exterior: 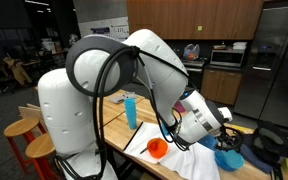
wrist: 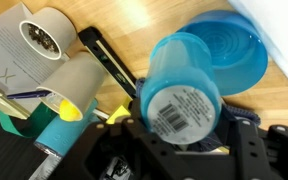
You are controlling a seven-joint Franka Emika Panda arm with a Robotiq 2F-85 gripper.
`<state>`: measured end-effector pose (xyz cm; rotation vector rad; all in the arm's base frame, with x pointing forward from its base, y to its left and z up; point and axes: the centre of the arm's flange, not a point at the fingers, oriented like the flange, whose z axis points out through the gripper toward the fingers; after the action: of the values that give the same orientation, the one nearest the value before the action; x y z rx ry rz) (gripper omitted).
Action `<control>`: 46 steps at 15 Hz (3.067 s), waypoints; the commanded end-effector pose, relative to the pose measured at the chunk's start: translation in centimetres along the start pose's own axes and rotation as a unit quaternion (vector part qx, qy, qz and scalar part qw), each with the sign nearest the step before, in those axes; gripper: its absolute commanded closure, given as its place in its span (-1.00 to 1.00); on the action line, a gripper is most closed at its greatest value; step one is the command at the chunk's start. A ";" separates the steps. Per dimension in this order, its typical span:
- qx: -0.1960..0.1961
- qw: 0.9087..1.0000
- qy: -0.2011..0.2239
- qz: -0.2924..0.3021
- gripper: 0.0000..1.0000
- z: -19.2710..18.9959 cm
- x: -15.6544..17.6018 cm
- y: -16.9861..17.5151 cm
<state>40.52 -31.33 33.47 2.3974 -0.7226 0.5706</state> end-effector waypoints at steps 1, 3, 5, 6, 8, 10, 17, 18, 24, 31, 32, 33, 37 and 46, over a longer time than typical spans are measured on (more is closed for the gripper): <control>-0.006 0.999 0.032 -0.014 0.16 -0.1 -2.1 -1.5; -0.013 0.998 0.047 -0.028 0.16 0.1 -3.0 -2.2; -0.016 0.997 0.054 -0.044 0.16 0.4 -3.8 -2.9; -0.016 0.997 0.050 -0.052 0.16 0.5 -4.2 -3.4; -0.017 0.997 0.043 -0.062 0.16 0.8 -5.3 -4.8; -0.020 0.997 0.039 -0.070 0.16 1.3 -6.6 -6.8; -0.070 0.991 0.048 -0.105 -0.45 1.7 -8.0 -10.1; -0.079 0.990 0.046 -0.110 -0.56 2.1 -8.8 -11.0; -0.088 0.988 0.044 -0.116 -0.85 2.8 -9.3 -11.9; -0.088 0.988 0.044 -0.116 -0.96 2.8 -9.3 -11.8; -0.080 0.992 0.022 -0.100 -0.96 3.4 -9.1 -10.5; -0.075 0.994 0.000 -0.078 -1.00 3.9 -9.0 -9.3; -0.047 0.996 -0.080 0.011 -1.00 4.9 -8.4 -3.0; 0.024 0.989 -0.095 0.112 -1.00 3.9 -4.8 4.8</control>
<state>34.37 -34.72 27.00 2.4030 -1.0476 0.4432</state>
